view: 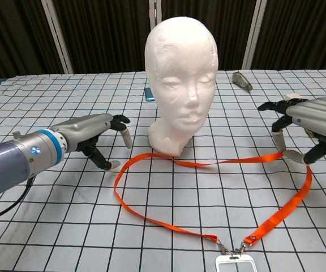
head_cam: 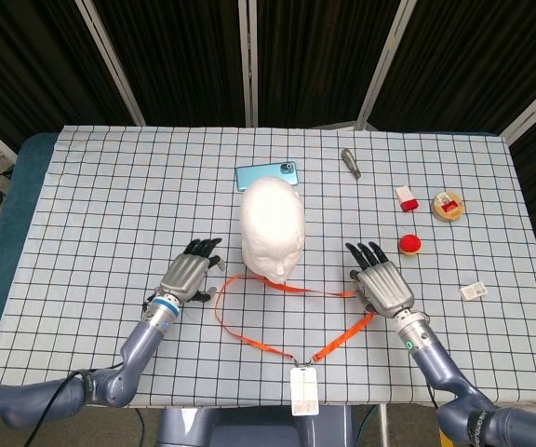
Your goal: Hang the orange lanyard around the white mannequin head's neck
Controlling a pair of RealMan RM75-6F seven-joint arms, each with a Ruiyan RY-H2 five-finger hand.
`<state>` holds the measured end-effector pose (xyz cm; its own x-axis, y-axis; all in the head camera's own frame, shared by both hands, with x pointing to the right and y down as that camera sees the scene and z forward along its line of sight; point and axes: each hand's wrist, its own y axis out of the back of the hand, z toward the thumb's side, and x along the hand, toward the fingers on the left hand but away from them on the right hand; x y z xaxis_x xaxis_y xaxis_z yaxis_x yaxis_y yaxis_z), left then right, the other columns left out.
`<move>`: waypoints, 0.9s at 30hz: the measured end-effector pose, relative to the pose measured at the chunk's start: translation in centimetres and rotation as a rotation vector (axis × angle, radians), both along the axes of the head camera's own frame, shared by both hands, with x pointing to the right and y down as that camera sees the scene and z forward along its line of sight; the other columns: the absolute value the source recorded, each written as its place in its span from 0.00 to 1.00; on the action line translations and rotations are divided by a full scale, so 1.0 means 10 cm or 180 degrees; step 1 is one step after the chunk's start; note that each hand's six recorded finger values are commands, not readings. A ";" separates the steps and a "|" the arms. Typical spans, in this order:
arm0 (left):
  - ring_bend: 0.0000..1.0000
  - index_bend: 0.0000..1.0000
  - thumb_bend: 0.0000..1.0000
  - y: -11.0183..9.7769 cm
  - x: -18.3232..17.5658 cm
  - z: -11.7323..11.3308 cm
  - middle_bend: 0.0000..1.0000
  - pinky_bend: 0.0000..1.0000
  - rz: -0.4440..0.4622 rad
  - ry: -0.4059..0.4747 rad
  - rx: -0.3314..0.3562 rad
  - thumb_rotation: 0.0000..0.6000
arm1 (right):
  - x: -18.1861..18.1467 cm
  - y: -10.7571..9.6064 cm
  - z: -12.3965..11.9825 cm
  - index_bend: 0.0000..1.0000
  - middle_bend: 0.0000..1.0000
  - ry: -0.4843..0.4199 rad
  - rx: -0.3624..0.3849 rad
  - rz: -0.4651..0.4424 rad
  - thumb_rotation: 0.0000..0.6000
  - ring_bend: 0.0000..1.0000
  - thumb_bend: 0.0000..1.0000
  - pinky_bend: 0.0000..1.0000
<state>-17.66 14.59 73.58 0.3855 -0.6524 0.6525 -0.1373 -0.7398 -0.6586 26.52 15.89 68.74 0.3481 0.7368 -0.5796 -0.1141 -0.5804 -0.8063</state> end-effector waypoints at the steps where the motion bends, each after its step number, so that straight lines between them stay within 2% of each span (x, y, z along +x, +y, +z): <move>1: 0.00 0.38 0.37 0.01 0.04 0.02 0.00 0.00 0.0000 0.0020 -0.0031 1.00 | 0.01 0.00 0.00 0.72 0.03 0.0001 -0.0002 0.0004 1.00 0.00 0.48 0.00; 6: 0.00 0.38 0.40 0.05 0.21 0.08 0.00 0.00 -0.0025 0.0123 -0.0119 1.00 | 0.03 0.00 0.01 0.72 0.03 0.0010 0.0005 0.0000 1.00 0.00 0.48 0.00; 16: 0.00 0.39 0.42 0.05 0.23 0.13 0.00 0.00 -0.0107 0.0116 -0.0174 1.00 | 0.05 0.00 0.00 0.72 0.03 0.0024 0.0012 0.0000 1.00 0.00 0.48 0.00; 27: 0.00 0.38 0.42 -0.03 0.22 0.04 0.00 0.00 -0.0304 0.0242 -0.0221 1.00 | 0.07 0.01 0.02 0.72 0.04 0.0030 0.0000 0.0005 1.00 0.00 0.48 0.00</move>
